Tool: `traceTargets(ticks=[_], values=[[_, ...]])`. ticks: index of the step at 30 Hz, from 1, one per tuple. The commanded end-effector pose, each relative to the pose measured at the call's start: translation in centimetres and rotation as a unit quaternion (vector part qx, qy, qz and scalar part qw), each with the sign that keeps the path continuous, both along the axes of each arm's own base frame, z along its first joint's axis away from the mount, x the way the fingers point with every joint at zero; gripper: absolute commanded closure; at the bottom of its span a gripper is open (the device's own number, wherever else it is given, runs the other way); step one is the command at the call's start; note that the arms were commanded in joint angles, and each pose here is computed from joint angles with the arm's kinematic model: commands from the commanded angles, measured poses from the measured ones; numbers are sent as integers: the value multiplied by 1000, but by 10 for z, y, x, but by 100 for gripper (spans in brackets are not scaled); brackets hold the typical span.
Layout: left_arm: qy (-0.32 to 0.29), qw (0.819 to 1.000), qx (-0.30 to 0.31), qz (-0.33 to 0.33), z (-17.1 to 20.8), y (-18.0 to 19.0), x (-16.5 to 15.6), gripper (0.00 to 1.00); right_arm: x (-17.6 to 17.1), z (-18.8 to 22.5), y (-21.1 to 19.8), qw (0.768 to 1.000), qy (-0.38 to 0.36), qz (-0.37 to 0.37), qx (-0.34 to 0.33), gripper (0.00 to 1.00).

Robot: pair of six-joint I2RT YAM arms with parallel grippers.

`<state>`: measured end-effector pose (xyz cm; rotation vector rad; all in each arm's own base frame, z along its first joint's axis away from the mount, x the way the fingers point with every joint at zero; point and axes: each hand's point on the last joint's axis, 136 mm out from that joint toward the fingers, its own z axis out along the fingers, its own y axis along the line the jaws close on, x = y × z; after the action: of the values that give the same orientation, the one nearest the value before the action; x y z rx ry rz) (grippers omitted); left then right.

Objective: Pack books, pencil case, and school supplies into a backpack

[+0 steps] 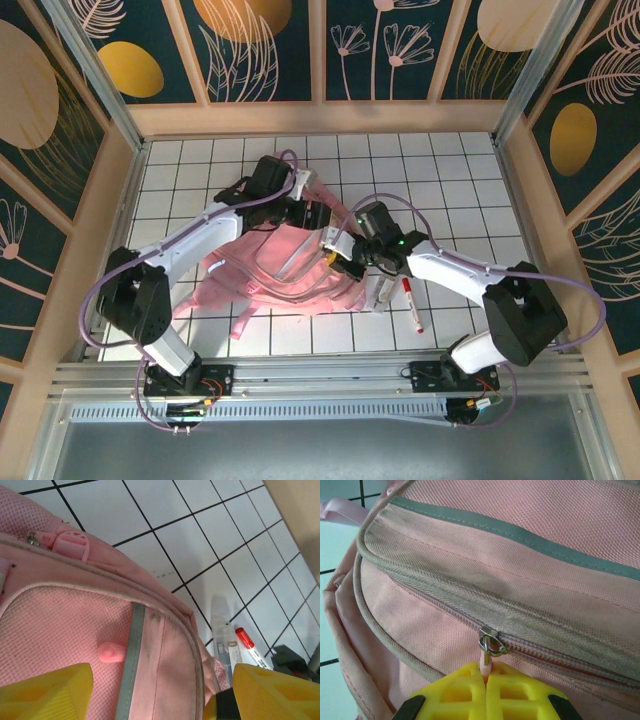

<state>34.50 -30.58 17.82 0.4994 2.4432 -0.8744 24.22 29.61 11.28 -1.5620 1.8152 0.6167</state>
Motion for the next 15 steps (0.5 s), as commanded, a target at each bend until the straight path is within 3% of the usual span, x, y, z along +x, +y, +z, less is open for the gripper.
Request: traceTargets(ticks=[1, 11, 15], values=[[41, 997, 65, -26, -30, -7, -15, 27, 4, 16, 8, 999, -45, 9, 25, 100], [70, 983, 169, -24, -68, -15, -30, 29, 9, 16, 8, 999, -51, 3, 19, 100], [66, 974, 218, 1, -83, -7, -26, 40, 8, 16, 9, 999, -50, 3, 19, 100]])
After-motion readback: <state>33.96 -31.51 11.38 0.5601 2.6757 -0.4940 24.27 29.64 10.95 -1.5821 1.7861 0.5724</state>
